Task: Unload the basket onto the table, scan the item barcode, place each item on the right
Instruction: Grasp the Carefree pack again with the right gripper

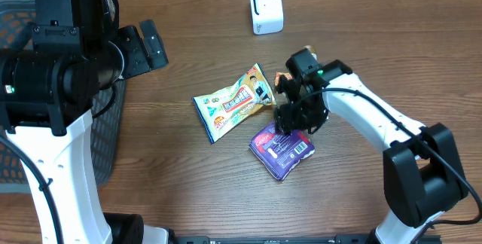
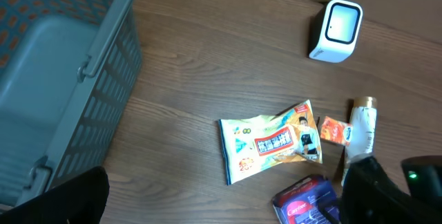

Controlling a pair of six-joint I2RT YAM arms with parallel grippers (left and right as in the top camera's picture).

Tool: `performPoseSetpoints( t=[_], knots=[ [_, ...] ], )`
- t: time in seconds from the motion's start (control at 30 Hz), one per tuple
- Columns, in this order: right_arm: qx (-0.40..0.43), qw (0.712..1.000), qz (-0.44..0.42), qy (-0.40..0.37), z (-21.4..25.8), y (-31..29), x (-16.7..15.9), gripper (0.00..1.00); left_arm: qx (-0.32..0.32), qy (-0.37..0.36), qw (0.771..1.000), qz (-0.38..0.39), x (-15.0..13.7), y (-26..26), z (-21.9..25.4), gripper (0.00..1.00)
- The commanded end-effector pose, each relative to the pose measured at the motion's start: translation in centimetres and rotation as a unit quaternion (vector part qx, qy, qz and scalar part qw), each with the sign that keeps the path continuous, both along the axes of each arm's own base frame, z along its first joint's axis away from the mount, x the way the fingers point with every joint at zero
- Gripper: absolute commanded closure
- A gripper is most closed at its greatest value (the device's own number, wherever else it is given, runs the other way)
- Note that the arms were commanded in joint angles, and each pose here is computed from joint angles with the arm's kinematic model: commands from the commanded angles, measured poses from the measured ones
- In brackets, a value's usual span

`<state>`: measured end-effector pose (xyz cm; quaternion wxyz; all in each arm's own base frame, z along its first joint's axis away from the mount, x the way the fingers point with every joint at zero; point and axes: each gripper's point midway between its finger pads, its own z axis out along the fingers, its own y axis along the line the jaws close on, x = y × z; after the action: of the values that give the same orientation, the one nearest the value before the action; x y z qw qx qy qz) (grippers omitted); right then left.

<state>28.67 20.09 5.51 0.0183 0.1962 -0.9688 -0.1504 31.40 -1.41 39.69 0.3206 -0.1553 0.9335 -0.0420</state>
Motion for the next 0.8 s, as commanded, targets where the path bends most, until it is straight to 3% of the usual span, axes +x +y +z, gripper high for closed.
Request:
performPoseSetpoints(
  t=[0.0, 0.13, 0.4, 0.43, 0.57, 0.67, 0.77],
  knots=[
    [-0.022, 1.0, 0.002, 0.02, -2.0, -1.1, -1.5, 0.32, 0.008, -0.001, 1.0, 0.001, 0.1, 0.2, 0.0, 0.0],
    [-0.023, 1.0, 0.0, 0.019, -2.8, -1.2, -1.7, 0.34, 0.008, -0.001, 1.0, 0.001, 0.1, 0.2, 0.0, 0.0],
    [-0.096, 0.984, -0.147, -0.044, -3.3, -4.1, 2.5, 0.65, 0.007, -0.001, 1.0, 0.001, 0.1, 0.2, 0.0, 0.0],
    [-0.114, 0.972, -0.199, -0.055, -3.3, -5.6, 3.5, 0.65, 0.008, -0.001, 1.0, 0.001, 0.1, 0.2, 0.0, 0.0],
    [-0.108, 0.958, -0.261, -0.056, -2.8, -7.4, 5.2, 0.64, 0.007, -0.001, 1.0, 0.001, 0.1, 0.2, 0.0, 0.0],
    [-0.089, 0.953, -0.284, -0.051, -1.3, -8.3, 6.5, 0.5, 0.008, -0.001, 1.0, 0.001, 0.1, 0.2, 0.0, 0.0],
    [-0.073, 0.95, -0.3, -0.047, 0.7, -8.9, 7.6, 0.49, 0.008, -0.001, 1.0, 0.001, 0.1, 0.2, 0.0, 0.0]
  ],
)
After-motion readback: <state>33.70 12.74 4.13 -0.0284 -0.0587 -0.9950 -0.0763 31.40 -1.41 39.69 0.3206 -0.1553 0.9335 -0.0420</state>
